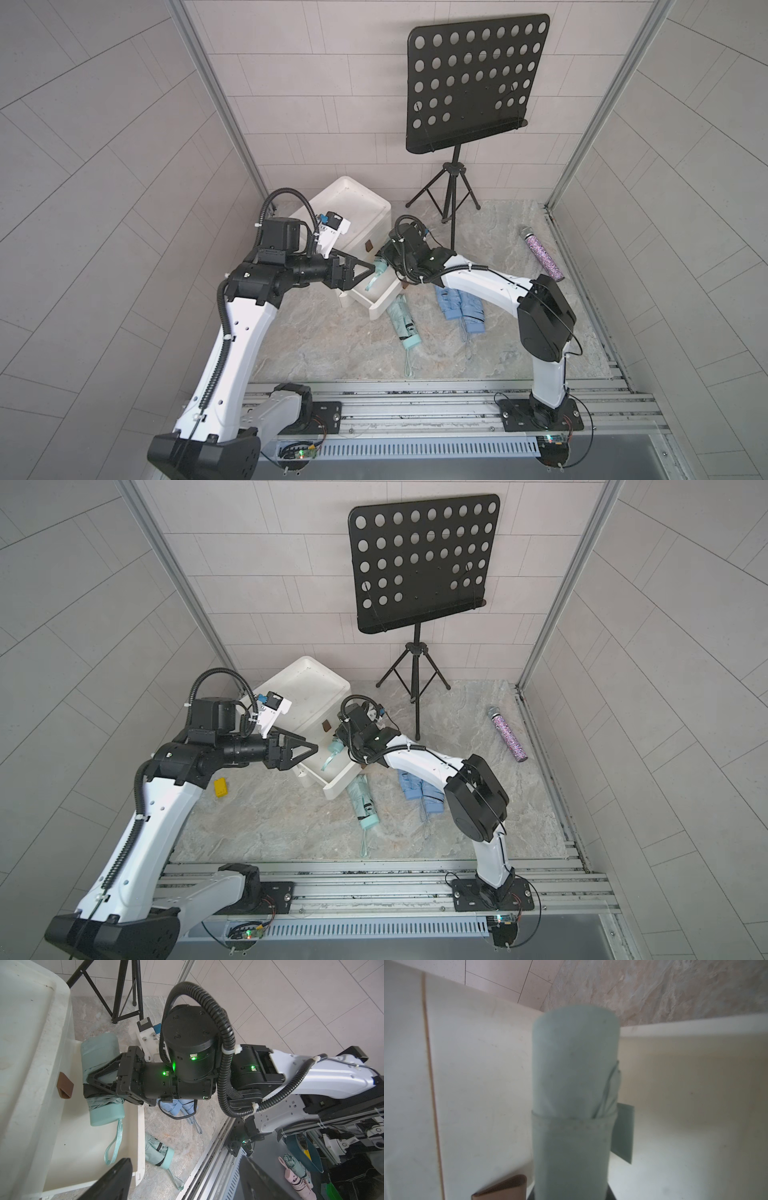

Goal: Place the umbrella in the drawer by color
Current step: Place the umbrella in the drawer.

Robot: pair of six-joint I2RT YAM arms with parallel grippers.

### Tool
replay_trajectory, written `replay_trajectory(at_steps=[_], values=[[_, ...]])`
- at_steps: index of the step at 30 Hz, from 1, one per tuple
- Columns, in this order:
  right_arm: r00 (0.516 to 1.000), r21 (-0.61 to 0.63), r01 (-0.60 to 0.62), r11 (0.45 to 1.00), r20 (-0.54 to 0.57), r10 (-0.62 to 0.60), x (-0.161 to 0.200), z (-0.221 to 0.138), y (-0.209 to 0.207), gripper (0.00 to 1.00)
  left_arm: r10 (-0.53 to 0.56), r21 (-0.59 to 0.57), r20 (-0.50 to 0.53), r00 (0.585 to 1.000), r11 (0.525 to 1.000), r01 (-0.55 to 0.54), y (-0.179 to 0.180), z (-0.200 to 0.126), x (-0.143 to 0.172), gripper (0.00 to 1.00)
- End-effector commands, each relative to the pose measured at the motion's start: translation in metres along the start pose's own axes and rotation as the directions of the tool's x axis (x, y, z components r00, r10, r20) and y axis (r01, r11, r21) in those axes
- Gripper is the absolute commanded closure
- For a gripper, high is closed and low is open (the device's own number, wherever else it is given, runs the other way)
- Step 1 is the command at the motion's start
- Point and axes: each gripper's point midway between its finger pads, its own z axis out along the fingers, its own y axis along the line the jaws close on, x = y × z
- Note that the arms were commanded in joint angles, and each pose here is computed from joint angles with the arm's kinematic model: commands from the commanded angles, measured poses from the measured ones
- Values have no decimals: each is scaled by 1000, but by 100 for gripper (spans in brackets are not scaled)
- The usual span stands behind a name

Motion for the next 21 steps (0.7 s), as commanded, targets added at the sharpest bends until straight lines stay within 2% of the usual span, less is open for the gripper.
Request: replay_trajectory(at_steps=[1,7,10,14,17,21], values=[[999,-36,-34,999,12,35,-1,1,15,77,3,34,41,999,999,-4,-8,-8,-5,14],[999,-31,-33,999,-12,32,6,14,18,74,-12,33,65,998,999,10,-7,-16,-7,14],[999,-29,-29,999,-20,29,9,17,19,66,-19,32,71,997,999,17,-5,-18,-8,14],[1000,-22,-20,1000,-24,19,10,16,19,46,-26,34,75,997,999,23,-4,-18,-9,14],[1000,-23,-9,1000,-25,9,10,14,21,39,-29,38,76,997,999,27,-4,-18,-10,14],[1000,-28,11,1000,-13,-11,6,7,26,36,-29,37,76,997,999,27,-3,-18,-10,14]])
